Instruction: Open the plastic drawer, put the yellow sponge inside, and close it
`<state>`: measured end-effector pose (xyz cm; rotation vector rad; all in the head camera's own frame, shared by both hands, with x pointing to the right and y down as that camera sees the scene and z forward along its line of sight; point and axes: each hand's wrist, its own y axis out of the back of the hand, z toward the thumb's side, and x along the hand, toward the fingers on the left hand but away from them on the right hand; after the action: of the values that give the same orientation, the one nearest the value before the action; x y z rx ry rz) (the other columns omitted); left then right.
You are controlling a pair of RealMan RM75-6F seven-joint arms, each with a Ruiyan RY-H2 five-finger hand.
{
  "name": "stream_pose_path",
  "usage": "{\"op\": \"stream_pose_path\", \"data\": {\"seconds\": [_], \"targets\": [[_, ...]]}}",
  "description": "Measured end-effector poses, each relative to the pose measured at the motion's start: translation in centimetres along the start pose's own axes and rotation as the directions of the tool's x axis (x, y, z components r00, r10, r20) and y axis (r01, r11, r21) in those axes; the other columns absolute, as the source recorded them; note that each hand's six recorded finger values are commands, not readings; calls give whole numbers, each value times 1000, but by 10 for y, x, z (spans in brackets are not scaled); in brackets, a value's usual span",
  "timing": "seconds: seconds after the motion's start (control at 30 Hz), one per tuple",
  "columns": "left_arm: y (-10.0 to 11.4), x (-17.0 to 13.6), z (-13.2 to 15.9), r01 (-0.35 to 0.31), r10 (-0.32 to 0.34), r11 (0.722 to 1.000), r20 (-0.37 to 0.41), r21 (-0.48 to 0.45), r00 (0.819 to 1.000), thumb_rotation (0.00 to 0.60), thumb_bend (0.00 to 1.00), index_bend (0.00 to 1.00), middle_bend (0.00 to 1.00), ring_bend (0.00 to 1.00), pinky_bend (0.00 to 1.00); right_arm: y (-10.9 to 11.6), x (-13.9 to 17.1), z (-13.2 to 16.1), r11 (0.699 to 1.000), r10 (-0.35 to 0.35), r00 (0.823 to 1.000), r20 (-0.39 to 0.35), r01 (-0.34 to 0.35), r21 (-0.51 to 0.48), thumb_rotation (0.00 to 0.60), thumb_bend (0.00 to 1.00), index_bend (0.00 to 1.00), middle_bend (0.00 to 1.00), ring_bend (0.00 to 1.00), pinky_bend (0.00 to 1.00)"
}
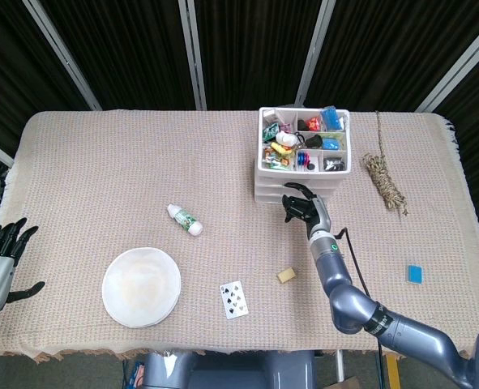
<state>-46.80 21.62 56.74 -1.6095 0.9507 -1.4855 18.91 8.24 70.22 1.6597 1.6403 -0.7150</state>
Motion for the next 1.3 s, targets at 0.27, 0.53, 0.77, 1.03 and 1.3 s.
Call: {"op": "stream_pose_path", "data": {"seconds": [0.27, 0.53, 0.77, 1.03, 1.3], "targets": [[0, 0, 0, -2, 2, 1000, 1, 2, 1000, 600, 152, 108, 0, 0, 0, 1, 6, 0, 1000, 13, 1000, -2, -13, -6, 600, 388, 373, 741, 711, 675], [1, 0, 1, -5, 5, 1000, 4, 2, 1000, 600, 153, 113, 0, 0, 0, 1, 17, -9, 999, 33, 999, 10, -33, -7, 600, 388, 372, 740, 710, 675], [1, -1, 2, -9, 9, 1000, 13, 1, 1000, 600, 152, 117, 0, 0, 0, 10, 24, -17, 999, 28, 999, 24, -28, -16, 600, 388, 371, 740, 708, 675], [0, -1, 2, -7, 7, 1000, 11, 3, 1000, 600, 152, 117, 0, 0, 0, 14, 37, -18, 999, 50, 999, 12, -50, -14, 600, 389, 369, 736, 704, 674], [1, -1, 3, -9, 9, 1000, 13, 2, 1000, 600, 152, 117, 0, 0, 0, 15, 54, -17, 997, 66, 997, -31, -65, 36, 600, 388, 327, 674, 661, 635]]}}
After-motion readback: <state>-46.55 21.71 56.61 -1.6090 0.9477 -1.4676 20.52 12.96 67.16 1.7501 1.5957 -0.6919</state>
